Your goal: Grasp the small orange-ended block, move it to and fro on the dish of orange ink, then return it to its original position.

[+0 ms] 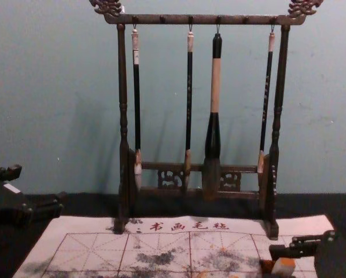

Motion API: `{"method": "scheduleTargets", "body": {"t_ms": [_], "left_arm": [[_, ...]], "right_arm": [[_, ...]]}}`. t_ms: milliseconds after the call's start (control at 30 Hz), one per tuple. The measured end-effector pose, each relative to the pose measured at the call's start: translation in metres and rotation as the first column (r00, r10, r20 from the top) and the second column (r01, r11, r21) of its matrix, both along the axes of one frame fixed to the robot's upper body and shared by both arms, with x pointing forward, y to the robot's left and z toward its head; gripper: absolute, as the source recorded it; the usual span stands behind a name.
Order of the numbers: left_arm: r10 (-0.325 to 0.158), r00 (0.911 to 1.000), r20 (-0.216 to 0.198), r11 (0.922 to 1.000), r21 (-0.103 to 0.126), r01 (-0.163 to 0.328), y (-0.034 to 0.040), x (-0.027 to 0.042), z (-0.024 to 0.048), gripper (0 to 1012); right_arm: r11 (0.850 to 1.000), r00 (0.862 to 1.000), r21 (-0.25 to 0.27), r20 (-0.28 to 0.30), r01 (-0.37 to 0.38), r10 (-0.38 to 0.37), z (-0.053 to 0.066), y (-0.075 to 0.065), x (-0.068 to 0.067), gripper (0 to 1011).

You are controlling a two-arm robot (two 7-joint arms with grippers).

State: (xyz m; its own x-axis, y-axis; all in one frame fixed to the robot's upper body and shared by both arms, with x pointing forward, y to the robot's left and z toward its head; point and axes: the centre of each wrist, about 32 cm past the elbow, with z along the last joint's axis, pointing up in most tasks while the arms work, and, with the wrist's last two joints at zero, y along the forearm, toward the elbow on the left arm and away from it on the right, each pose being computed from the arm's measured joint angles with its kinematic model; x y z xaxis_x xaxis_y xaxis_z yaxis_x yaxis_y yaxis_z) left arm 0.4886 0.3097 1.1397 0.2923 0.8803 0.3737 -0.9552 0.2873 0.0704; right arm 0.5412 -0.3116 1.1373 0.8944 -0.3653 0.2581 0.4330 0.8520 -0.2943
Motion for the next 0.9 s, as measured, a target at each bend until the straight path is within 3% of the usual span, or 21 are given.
{"method": "scheduleTargets", "body": {"t_ms": [133, 200, 433, 900], "left_arm": [[0.0, 1.0, 0.0, 1.0, 0.0, 0.0, 0.0, 0.0, 0.0, 1001], [0.0, 1.0, 0.0, 1.0, 0.0, 0.0, 0.0, 0.0, 0.0, 1001], [0.0, 1.0, 0.0, 1.0, 0.0, 0.0, 0.0, 0.0, 0.0, 1001], [0.0, 1.0, 0.0, 1.0, 0.0, 0.0, 0.0, 0.0, 0.0, 1001]], "right_arm": [[1.0, 1.0, 0.0, 0.001, 0.0, 0.0, 0.0, 0.0, 0.0, 432], [1.0, 1.0, 0.0, 0.001, 0.0, 0.0, 0.0, 0.0, 0.0, 312], [1.0, 1.0, 0.0, 0.001, 0.0, 0.0, 0.0, 0.0, 0.0, 127], [0.999, 1.0, 0.016, -0.002, 0.028, -0.028, 0.0048, 0.0041, -0.0016, 110]]}}
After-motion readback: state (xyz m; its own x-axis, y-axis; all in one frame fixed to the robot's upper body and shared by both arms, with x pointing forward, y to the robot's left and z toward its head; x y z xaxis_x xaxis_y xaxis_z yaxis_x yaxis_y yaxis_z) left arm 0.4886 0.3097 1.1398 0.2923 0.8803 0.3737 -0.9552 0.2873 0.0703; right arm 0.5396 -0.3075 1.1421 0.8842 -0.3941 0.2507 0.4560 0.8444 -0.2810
